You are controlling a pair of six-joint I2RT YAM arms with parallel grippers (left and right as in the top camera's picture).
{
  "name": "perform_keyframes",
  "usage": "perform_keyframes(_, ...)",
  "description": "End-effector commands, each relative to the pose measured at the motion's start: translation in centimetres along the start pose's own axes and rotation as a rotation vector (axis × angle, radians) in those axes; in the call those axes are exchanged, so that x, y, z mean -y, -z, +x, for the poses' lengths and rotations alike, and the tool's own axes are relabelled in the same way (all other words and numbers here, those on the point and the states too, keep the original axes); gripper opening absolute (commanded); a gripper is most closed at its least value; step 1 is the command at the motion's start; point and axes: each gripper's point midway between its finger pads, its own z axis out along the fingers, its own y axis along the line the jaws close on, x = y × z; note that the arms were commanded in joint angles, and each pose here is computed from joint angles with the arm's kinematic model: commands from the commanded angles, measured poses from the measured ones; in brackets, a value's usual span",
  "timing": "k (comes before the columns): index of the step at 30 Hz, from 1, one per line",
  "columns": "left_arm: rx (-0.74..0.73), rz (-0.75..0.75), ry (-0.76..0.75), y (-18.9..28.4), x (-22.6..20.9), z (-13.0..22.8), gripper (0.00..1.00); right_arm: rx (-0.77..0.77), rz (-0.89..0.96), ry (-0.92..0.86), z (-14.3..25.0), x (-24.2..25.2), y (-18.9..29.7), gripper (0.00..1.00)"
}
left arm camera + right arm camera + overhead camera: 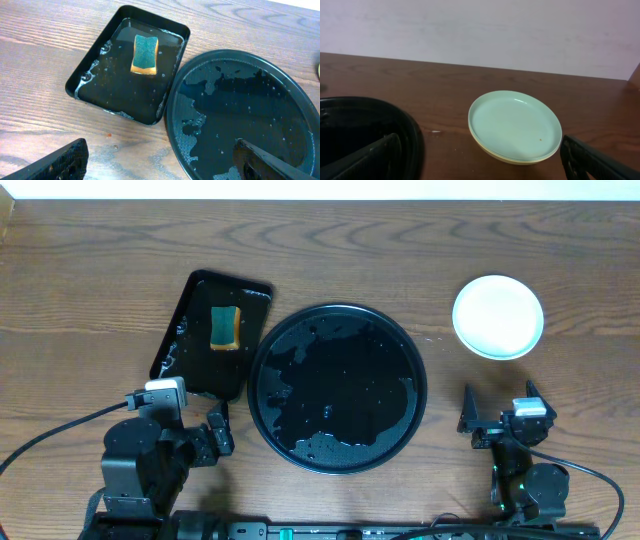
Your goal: Clean dirty plates on tray and stack at the side
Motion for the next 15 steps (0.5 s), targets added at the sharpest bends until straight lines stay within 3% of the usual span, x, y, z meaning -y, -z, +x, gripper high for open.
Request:
perform_keyframes(1, -0.005, 0.006, 0.000, -0.1, 0.1, 0.2, 0.93, 0.001, -0.005, 0.005, 0.0, -0.1, 0.0, 0.99)
perform_keyframes(11, -0.027, -0.070, -0.016, -0.5, -1.4, 1.1, 0.93, 0.001, -0.005, 0.005, 0.0, -0.1, 0.0, 0.99)
perform_keyframes(15, 0.035, -0.066, -0.046, -1.4, -1.5, 0.9, 0.93, 0.001, -0.005, 0.005, 0.0, -0.1, 0.0, 0.99)
